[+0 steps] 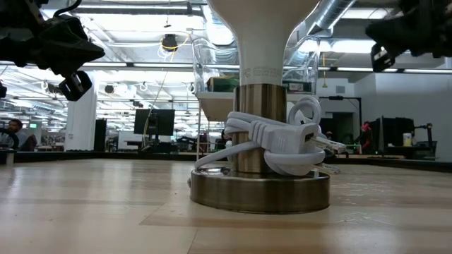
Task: Pick & Place Office Desk Supplies
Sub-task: Return to Home Position
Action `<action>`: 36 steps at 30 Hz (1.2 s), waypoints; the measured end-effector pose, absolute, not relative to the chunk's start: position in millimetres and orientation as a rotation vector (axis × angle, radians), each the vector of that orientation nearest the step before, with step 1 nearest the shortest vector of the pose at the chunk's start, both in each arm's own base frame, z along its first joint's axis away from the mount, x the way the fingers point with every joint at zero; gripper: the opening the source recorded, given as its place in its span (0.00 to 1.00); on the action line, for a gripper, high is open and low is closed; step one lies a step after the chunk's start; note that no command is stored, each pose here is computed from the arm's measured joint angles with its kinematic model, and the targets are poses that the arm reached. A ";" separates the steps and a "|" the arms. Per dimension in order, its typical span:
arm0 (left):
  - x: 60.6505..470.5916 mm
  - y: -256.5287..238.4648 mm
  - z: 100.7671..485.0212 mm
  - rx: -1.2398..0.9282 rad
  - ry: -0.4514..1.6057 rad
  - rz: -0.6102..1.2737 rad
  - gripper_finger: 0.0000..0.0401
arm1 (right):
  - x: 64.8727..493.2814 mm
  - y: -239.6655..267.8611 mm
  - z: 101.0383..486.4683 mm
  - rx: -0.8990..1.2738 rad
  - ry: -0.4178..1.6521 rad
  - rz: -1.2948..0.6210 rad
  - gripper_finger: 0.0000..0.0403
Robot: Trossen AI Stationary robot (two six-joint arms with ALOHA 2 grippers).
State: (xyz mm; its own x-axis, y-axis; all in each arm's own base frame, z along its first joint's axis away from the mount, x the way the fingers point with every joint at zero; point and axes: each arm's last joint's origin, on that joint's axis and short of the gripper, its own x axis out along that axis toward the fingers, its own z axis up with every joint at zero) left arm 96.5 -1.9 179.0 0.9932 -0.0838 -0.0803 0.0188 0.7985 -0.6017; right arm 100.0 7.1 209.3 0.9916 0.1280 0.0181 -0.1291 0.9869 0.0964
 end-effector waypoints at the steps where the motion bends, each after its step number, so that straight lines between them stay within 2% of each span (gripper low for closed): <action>1: 96.5 -2.0 179.0 -0.644 0.105 -0.055 0.02 | 98.0 6.9 206.6 0.101 -0.007 0.127 0.06; 15: 96.5 -2.0 178.9 -0.644 0.105 -0.055 0.02 | 86.5 0.5 188.0 0.089 0.101 -0.009 0.06; 19: 96.5 -2.0 178.9 -0.644 0.105 -0.055 0.02 | 89.4 -1.2 176.2 0.152 0.125 -0.073 0.06; 24: 96.5 -1.9 178.9 -0.644 0.105 -0.055 0.02 | 90.9 -1.2 170.8 0.235 0.132 -0.082 0.06; 36: 96.5 -2.0 178.9 -0.644 0.105 -0.055 0.02 | 91.0 -1.2 170.4 0.238 0.136 -0.082 0.06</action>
